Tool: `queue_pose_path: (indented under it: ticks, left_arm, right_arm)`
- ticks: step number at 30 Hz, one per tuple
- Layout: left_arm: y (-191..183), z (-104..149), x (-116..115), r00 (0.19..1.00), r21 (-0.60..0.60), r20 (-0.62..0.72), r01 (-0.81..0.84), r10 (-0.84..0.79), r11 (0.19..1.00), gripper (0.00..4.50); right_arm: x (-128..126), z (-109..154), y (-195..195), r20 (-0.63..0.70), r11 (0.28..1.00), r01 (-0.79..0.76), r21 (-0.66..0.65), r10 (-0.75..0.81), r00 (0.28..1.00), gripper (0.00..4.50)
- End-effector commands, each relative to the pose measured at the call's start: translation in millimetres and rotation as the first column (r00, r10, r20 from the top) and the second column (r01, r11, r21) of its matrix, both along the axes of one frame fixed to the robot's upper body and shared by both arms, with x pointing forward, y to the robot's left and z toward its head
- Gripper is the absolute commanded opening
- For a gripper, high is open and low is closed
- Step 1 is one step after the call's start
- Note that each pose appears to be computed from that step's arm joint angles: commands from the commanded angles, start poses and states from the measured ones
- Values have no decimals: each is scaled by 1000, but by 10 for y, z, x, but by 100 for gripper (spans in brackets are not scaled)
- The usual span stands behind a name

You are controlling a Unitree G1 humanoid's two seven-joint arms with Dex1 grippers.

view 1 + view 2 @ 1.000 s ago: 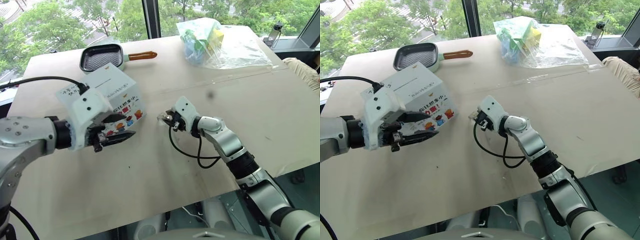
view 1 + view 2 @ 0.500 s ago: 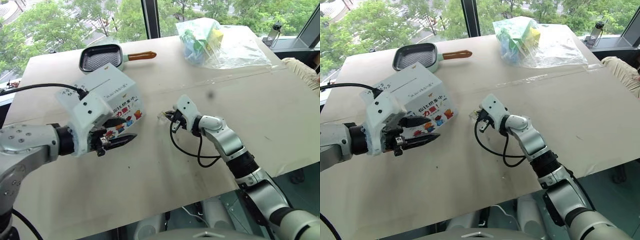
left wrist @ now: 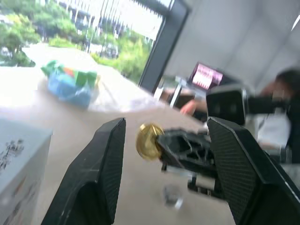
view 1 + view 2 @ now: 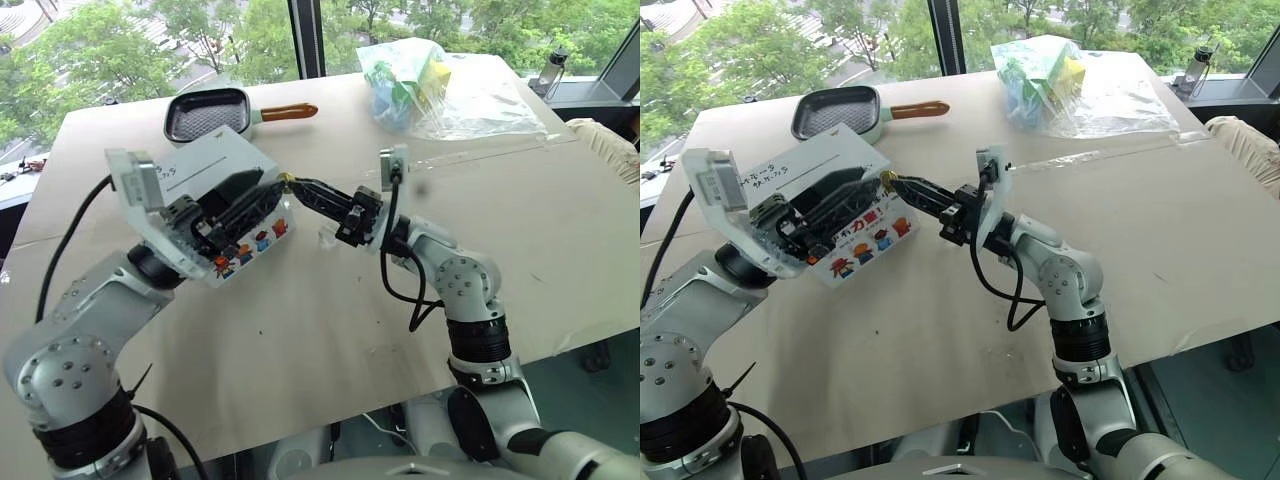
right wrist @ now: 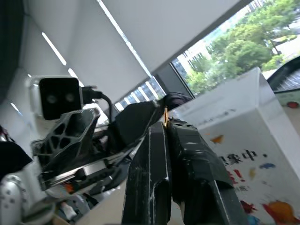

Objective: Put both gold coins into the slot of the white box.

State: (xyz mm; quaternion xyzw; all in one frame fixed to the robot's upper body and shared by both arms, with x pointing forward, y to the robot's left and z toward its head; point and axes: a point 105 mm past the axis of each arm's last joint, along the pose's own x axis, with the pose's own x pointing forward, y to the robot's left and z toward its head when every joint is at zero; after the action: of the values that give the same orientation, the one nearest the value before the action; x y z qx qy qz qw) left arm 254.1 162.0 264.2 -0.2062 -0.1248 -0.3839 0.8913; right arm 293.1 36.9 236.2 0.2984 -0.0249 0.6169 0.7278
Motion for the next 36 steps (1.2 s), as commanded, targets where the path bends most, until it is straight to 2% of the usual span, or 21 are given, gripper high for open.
queue_pose_path:
  ticks: [1,8,10,11,12,13,16,26,29,32,34,35,36]
  left_arm:
    - [-63,151,-74,998,-119,54,51,-45,992,281]
    - [-139,104,-52,996,-229,15,91,-90,969,281]
    - [-186,97,-61,994,-254,13,111,-111,961,223]
    - [-220,85,-71,992,-258,12,125,-127,958,212]
    - [-245,73,-77,990,-261,10,137,-139,955,133]
    - [-258,63,-74,989,-269,7,142,-146,953,126]
    - [-260,69,-55,989,-302,10,147,-151,942,4]
    - [-248,94,-48,985,-364,27,170,-172,916,4]
    - [-173,76,-42,988,-312,25,155,-155,937,0]
    - [15,122,-6,993,-238,25,121,-118,964,0]
    - [126,184,19,995,-185,24,102,-100,977,0]
    - [212,194,53,997,-102,8,75,-75,992,0]
    - [280,186,75,998,8,-7,55,-55,998,0]
  right_arm:
    - [-157,273,27,47,993,-77,84,73,996,12]
    - [-240,398,1,49,982,-128,139,122,991,12]
    - [-252,417,-8,48,980,-133,149,127,991,0]
    - [-256,422,-11,48,979,-136,152,130,990,0]
    - [-260,425,-12,48,978,-140,154,134,990,0]
    - [-267,428,-12,50,977,-145,155,139,989,0]
    - [-282,437,-20,52,975,-154,161,148,988,0]
    - [-319,421,-26,48,967,-193,164,188,981,0]
    - [-264,443,-38,57,974,-159,161,151,987,101]
    - [-144,419,-72,32,985,-87,148,83,996,237]
    - [-115,333,-80,70,996,-61,71,56,996,325]
    - [-106,245,-82,123,999,-36,-1,36,992,371]
    - [-98,177,-93,163,998,-20,-53,29,986,371]
